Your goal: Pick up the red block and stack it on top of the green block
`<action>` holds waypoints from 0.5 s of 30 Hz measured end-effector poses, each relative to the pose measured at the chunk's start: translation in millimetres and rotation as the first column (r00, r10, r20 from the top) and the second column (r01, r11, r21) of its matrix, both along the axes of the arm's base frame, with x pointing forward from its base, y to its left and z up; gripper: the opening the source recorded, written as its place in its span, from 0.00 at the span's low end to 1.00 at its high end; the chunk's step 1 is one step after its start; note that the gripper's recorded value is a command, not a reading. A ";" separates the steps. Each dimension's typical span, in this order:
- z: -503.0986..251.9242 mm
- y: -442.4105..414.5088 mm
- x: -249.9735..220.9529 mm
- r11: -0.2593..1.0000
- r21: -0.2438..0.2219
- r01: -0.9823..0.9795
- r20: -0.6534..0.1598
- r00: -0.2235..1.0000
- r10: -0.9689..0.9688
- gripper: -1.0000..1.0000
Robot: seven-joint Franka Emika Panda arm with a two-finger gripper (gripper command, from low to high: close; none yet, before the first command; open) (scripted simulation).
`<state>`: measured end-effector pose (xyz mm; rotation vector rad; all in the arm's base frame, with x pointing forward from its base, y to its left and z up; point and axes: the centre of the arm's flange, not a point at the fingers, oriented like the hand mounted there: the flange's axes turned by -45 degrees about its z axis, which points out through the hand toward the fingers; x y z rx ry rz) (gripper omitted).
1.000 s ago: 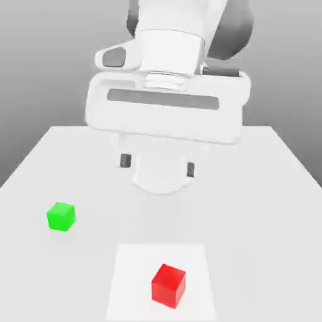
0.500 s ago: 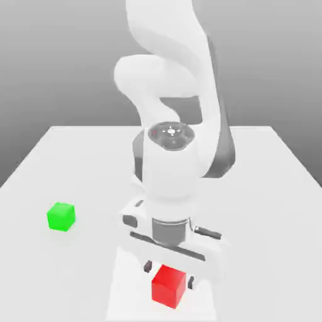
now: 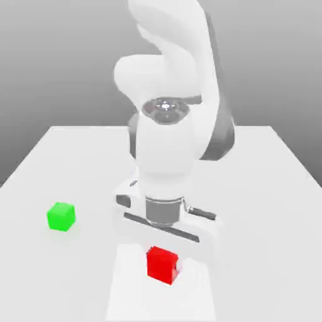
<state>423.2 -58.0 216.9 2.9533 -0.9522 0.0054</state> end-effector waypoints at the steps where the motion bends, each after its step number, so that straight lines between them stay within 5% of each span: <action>1: 2.8 -25.7 -9.9 0.998 -0.009 0.063 -0.001 0.998 -0.063 0.00; 8: 20.9 -133.9 -92.7 0.919 -0.033 0.393 0.003 0.919 -0.393 0.00; 15: 29.9 -191.7 -191.1 0.742 0.017 0.670 0.011 0.742 -0.670 0.00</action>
